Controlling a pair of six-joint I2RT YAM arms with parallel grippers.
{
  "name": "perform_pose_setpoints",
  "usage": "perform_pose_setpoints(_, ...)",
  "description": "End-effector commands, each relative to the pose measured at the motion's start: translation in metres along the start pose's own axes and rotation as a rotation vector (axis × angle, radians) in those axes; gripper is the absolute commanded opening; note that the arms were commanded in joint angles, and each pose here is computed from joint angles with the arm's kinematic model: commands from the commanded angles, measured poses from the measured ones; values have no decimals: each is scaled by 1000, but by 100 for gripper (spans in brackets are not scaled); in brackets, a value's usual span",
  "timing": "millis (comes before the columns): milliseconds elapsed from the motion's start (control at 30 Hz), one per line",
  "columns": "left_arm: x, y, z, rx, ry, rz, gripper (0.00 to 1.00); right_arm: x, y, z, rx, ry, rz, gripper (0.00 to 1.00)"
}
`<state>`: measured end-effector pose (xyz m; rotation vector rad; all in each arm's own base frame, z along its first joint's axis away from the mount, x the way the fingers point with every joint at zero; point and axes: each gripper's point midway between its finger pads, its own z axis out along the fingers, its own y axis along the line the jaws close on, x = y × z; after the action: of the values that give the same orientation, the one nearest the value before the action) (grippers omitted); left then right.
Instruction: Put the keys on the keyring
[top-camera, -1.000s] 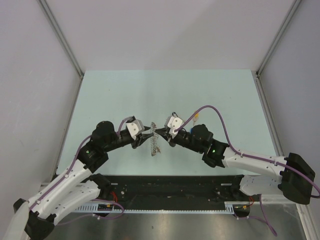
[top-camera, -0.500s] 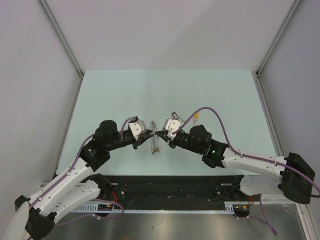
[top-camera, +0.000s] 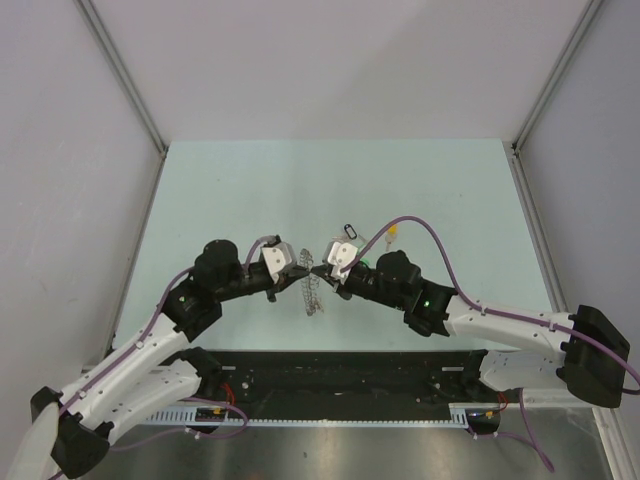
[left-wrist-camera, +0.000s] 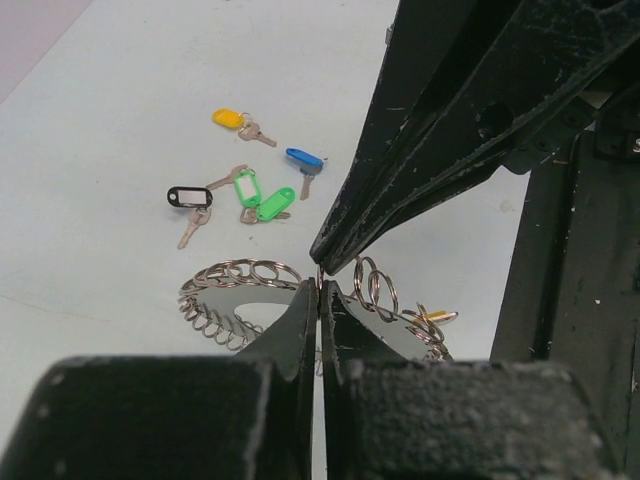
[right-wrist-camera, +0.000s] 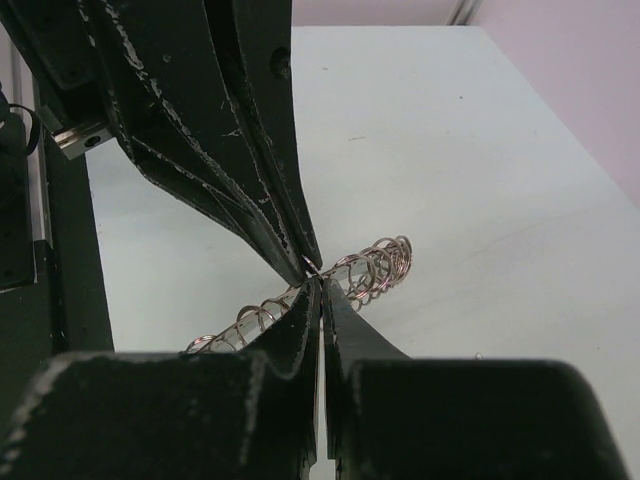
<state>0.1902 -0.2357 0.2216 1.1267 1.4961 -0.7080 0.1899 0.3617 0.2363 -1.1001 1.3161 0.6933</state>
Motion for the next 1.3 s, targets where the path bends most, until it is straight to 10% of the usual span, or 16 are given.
perform_pose_setpoints(0,-19,3,0,-2,-56,44,0,-59,7,-4,-39,-154,5,4)
perform_pose_setpoints(233,-25,5,-5,-31,-89,42,0,-79,-28,-45,139,-166,79,42)
perform_pose_setpoints(433,-31,3,-7,-24,-112,41,0,-62,-62,-70,292,-100,211,54)
perform_pose_setpoints(1267,-31,-3,-5,16,-109,37,0,-50,-13,-15,-175,-91,541,46)
